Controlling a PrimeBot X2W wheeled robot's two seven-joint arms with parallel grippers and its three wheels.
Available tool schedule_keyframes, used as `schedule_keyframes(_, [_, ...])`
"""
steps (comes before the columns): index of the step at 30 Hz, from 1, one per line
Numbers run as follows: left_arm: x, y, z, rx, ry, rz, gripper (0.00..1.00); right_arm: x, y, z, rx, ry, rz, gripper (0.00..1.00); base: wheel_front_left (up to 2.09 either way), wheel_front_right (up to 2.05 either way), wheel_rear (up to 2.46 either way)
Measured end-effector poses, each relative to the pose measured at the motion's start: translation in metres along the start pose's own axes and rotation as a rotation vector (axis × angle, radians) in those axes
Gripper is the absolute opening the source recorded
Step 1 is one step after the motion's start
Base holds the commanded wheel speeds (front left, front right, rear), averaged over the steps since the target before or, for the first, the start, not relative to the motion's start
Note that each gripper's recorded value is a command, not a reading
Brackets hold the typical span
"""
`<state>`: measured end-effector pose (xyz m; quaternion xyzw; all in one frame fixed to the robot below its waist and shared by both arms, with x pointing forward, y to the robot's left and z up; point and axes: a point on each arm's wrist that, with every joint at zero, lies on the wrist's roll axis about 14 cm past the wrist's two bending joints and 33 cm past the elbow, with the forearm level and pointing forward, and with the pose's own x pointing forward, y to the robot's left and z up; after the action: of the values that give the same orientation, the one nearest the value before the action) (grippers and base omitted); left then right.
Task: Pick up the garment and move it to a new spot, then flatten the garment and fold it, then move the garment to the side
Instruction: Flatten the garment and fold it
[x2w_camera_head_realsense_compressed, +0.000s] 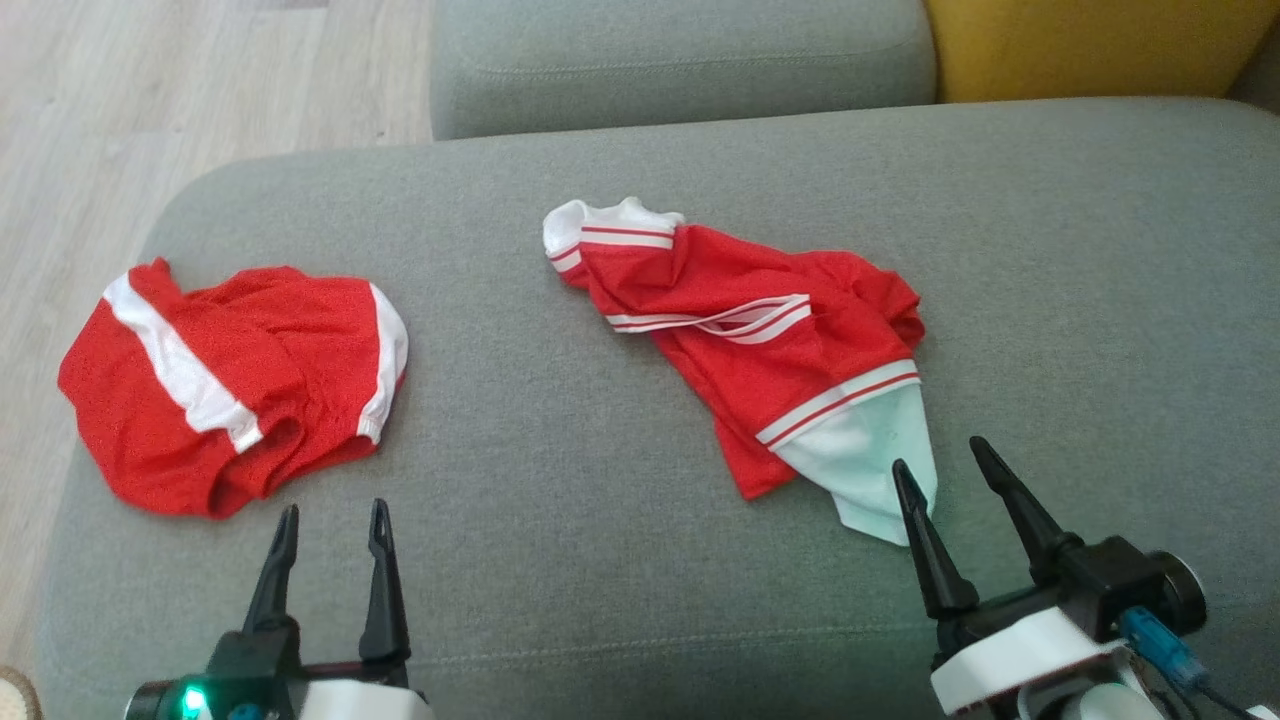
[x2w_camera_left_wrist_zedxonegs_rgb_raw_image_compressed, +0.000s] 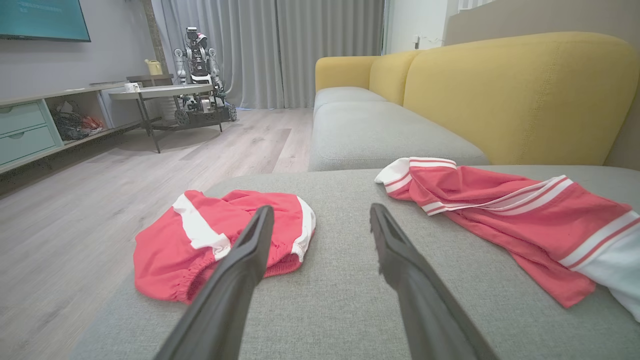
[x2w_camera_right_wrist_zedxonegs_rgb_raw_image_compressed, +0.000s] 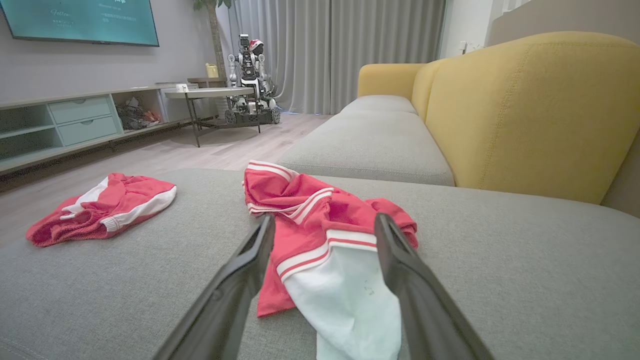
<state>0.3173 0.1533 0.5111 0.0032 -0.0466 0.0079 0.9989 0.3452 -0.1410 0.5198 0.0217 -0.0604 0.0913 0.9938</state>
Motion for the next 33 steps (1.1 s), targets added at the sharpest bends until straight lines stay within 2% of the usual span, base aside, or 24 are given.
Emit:
schedule_keyframes(24, [-0.002,-0.01,-0.001,-0.003,0.003,-0.019,1.0,-0.003,-0.004,0.006,0.004,-0.018,-0.014,1.0,0.0,0.0,0.0])
schedule_keyframes(33, [0.001,-0.012,-0.009,-0.018,0.03,-0.025,1.0,-0.004,-0.019,0.004,-0.009,-0.011,-0.058,1.0,0.0,0.0,0.0])
